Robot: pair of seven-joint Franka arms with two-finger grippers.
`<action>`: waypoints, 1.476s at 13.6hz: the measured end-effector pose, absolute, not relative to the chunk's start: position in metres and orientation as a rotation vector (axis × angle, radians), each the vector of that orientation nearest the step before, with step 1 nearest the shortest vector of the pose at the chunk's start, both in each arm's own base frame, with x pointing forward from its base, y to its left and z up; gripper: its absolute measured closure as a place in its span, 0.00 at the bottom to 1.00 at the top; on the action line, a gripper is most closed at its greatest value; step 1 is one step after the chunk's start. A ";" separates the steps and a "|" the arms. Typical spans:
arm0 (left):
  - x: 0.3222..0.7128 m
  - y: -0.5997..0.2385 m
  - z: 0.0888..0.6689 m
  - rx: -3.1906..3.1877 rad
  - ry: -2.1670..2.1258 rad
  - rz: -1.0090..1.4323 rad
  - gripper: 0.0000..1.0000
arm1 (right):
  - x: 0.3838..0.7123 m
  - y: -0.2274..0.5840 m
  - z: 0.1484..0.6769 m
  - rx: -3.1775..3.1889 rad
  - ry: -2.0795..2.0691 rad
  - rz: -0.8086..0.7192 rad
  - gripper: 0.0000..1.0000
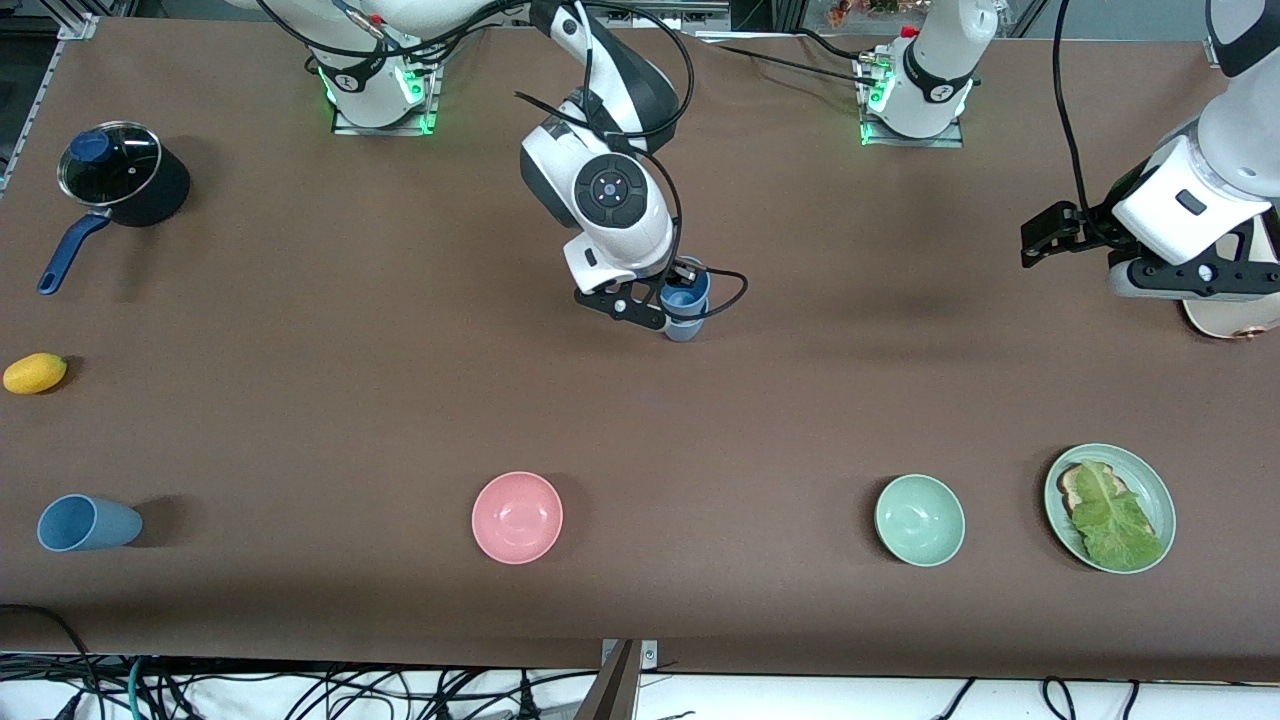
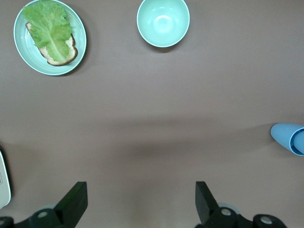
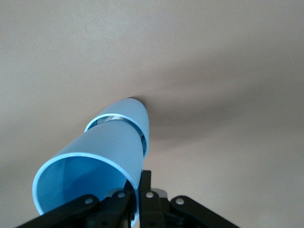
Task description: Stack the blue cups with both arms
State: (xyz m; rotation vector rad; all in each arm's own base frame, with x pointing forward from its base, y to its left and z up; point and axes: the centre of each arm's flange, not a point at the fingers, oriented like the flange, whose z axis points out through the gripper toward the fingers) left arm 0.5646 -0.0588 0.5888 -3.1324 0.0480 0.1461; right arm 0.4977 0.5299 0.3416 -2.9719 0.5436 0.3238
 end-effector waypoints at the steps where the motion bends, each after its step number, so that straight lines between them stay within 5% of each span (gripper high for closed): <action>1: 0.565 -0.059 0.589 -3.132 0.048 0.146 0.00 | 0.500 0.528 0.343 -2.970 0.546 0.319 0.91; 6: 0.565 -0.058 0.589 -3.132 0.045 0.146 0.00 | 0.520 0.502 0.380 -2.942 0.577 0.274 0.37; 9: 0.565 -0.056 0.589 -3.132 0.040 0.147 0.00 | 0.552 0.418 0.432 -2.941 0.501 0.236 0.04; 14: 0.565 -0.055 0.589 -3.132 0.037 0.150 0.00 | 0.574 0.193 0.529 -2.951 0.288 0.259 0.00; 20: 0.565 -0.055 0.589 -3.132 0.037 0.151 0.00 | 0.559 0.079 0.583 -3.015 0.113 0.183 0.00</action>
